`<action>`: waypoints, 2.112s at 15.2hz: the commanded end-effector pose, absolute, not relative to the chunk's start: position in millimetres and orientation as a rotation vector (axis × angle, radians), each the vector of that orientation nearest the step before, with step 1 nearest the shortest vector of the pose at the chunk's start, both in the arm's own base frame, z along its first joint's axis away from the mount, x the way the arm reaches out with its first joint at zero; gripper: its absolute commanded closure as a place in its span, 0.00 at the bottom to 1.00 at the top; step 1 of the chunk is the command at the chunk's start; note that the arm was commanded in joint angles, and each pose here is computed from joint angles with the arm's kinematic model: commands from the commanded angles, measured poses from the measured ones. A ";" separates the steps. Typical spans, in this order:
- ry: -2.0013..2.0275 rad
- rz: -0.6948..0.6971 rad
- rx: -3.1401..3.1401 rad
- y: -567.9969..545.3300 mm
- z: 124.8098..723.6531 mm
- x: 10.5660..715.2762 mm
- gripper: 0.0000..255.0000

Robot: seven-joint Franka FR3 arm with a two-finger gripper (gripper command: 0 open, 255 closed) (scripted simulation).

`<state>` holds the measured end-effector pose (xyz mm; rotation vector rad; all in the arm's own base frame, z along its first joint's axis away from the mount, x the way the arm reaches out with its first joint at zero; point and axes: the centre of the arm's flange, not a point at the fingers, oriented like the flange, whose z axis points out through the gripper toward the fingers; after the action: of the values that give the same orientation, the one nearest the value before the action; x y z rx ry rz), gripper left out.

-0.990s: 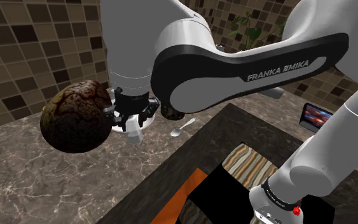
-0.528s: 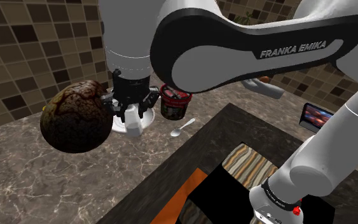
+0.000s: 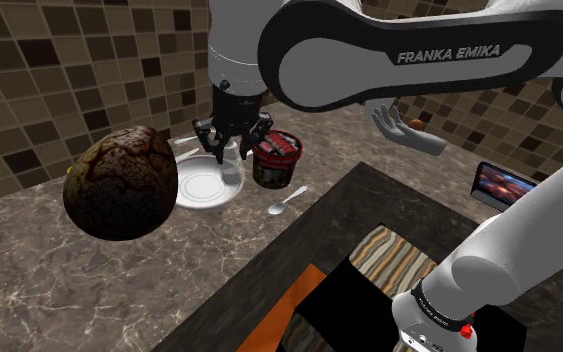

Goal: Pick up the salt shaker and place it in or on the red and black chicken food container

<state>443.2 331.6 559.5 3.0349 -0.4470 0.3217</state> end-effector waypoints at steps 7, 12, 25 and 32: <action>-0.443 0.322 3.036 237.3 564.1 485.5 1.00; -0.443 0.322 3.036 177.1 566.5 512.4 1.00; -0.443 0.322 3.036 48.5 555.7 570.0 1.00; -0.443 0.322 3.036 48.5 518.8 570.0 1.00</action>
<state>569.0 49.8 525.1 3.0363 -0.4430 0.3208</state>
